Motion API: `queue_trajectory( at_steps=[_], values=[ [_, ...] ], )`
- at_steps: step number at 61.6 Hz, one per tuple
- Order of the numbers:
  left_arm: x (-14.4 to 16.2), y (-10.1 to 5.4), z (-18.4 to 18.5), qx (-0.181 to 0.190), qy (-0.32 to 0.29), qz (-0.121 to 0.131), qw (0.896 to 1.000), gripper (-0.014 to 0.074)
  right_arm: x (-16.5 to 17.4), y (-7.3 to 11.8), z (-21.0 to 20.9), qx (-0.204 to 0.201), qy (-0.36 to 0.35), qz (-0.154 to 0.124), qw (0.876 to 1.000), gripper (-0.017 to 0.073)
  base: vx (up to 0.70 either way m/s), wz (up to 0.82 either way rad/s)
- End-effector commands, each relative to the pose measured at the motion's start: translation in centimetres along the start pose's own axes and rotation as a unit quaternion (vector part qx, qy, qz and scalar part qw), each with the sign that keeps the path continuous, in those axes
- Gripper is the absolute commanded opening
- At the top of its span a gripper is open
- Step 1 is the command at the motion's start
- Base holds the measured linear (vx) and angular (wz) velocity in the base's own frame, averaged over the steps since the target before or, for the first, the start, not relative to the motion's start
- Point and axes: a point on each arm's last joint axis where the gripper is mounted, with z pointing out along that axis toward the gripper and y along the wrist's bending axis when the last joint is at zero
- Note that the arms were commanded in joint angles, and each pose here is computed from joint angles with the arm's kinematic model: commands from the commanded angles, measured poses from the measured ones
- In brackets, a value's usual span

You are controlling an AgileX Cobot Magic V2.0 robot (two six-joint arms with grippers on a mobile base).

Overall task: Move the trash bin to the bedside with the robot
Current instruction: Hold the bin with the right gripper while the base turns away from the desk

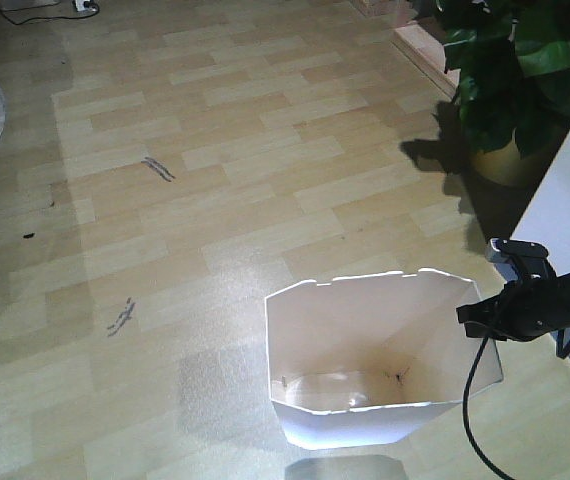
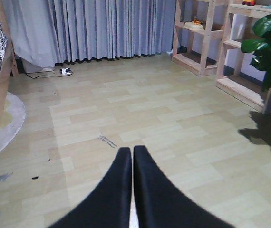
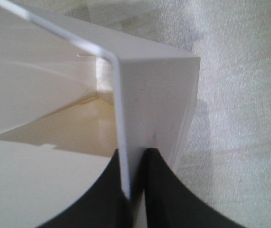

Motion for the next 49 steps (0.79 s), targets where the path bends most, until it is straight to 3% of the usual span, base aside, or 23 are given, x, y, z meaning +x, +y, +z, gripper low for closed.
queue_trajectory(
  at_steps=[1, 25, 49],
  values=[
    [0.28, 0.01, 0.16, 0.002, -0.025, -0.006, 1.0, -0.0006, -1.93, 1.75, -2.17, -0.071, -0.05, 0.012, 0.996, -0.0006, 0.39, 0.02],
    [0.28, 0.01, 0.16, 0.002, -0.025, -0.006, 1.0, -0.0006, -1.93, 1.75, -2.17, -0.071, -0.05, 0.012, 0.996, -0.0006, 0.41, 0.1],
    [0.28, 0.01, 0.16, 0.002, -0.025, -0.006, 1.0, -0.0006, -1.93, 1.75, -2.17, -0.071, -0.05, 0.012, 0.996, -0.0006, 0.43, 0.31]
  ],
)
